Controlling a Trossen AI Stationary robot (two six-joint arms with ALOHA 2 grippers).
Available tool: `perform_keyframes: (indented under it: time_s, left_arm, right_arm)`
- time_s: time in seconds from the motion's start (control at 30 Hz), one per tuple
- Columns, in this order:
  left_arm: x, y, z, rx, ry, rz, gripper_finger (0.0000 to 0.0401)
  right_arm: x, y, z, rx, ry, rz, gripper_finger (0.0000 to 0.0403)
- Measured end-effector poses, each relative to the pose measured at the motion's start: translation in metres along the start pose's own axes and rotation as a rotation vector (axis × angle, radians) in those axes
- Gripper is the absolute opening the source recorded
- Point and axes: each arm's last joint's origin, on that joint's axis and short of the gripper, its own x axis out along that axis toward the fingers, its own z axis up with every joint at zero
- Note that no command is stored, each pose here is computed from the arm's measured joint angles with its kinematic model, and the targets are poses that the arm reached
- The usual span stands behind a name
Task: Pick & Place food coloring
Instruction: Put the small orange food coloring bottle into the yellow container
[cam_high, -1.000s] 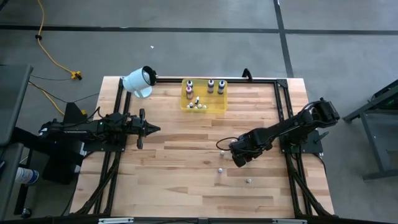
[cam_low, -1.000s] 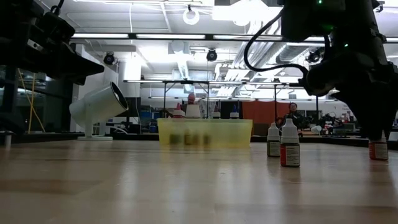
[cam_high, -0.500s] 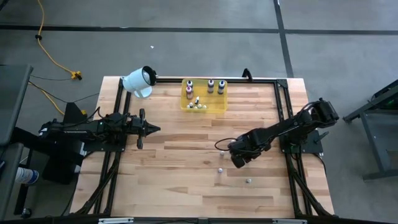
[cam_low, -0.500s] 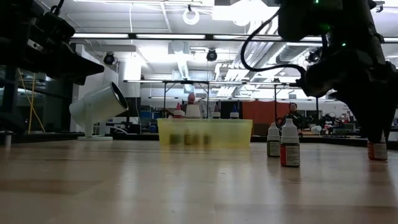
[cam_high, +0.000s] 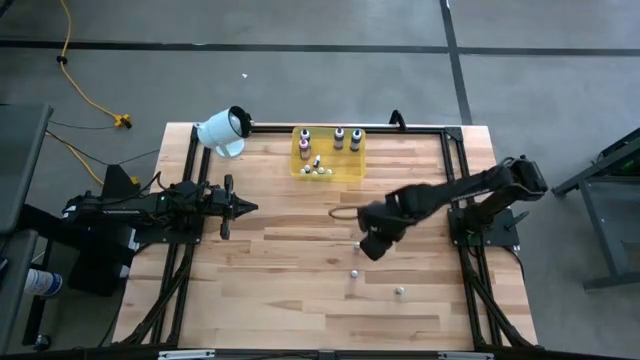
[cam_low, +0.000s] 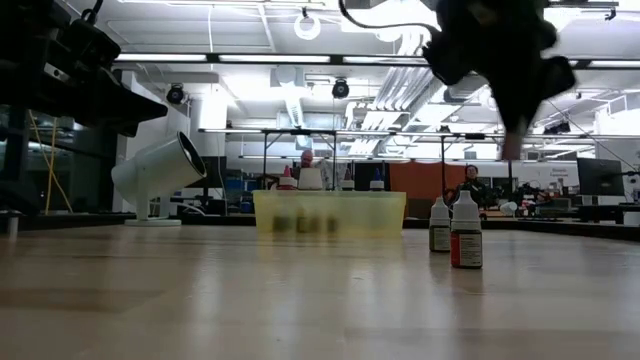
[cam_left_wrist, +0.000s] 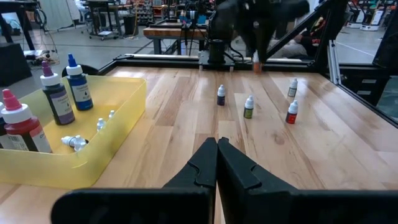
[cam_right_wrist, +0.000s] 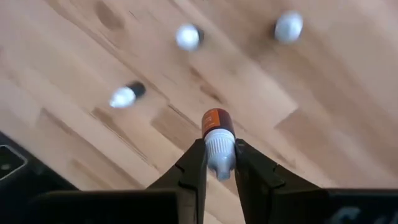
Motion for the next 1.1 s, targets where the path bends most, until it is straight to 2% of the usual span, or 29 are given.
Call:
perform_keyframes:
  time_s: [0.27, 0.4, 0.53, 0.67, 0.8, 1.1]
  left_arm:
    - [0.000, 0.000, 0.000, 0.000, 0.000, 0.000, 0.0000]
    - [0.000, 0.000, 0.000, 0.000, 0.000, 0.000, 0.0000]
    - [0.000, 0.000, 0.000, 0.000, 0.000, 0.000, 0.0000]
    - [0.000, 0.000, 0.000, 0.000, 0.000, 0.000, 0.0000]
    - [0.000, 0.000, 0.000, 0.000, 0.000, 0.000, 0.0000]
    - [0.000, 0.000, 0.000, 0.000, 0.000, 0.000, 0.0000]
  right_arm:
    - [-0.060, -0.010, 0.044, -0.136, -0.129, 0.006, 0.0058]
    - [-0.080, -0.027, 0.072, -0.168, -0.242, -0.024, 0.0059]
    - [-0.087, -0.052, 0.100, -0.170, -0.336, -0.071, 0.0063]
    - [-0.082, -0.076, 0.128, -0.155, -0.353, -0.141, 0.0063]
    - [-0.062, -0.091, 0.157, -0.180, -0.333, -0.190, 0.0061]
    - [-0.022, -0.096, 0.206, -0.306, -0.300, -0.240, 0.0062]
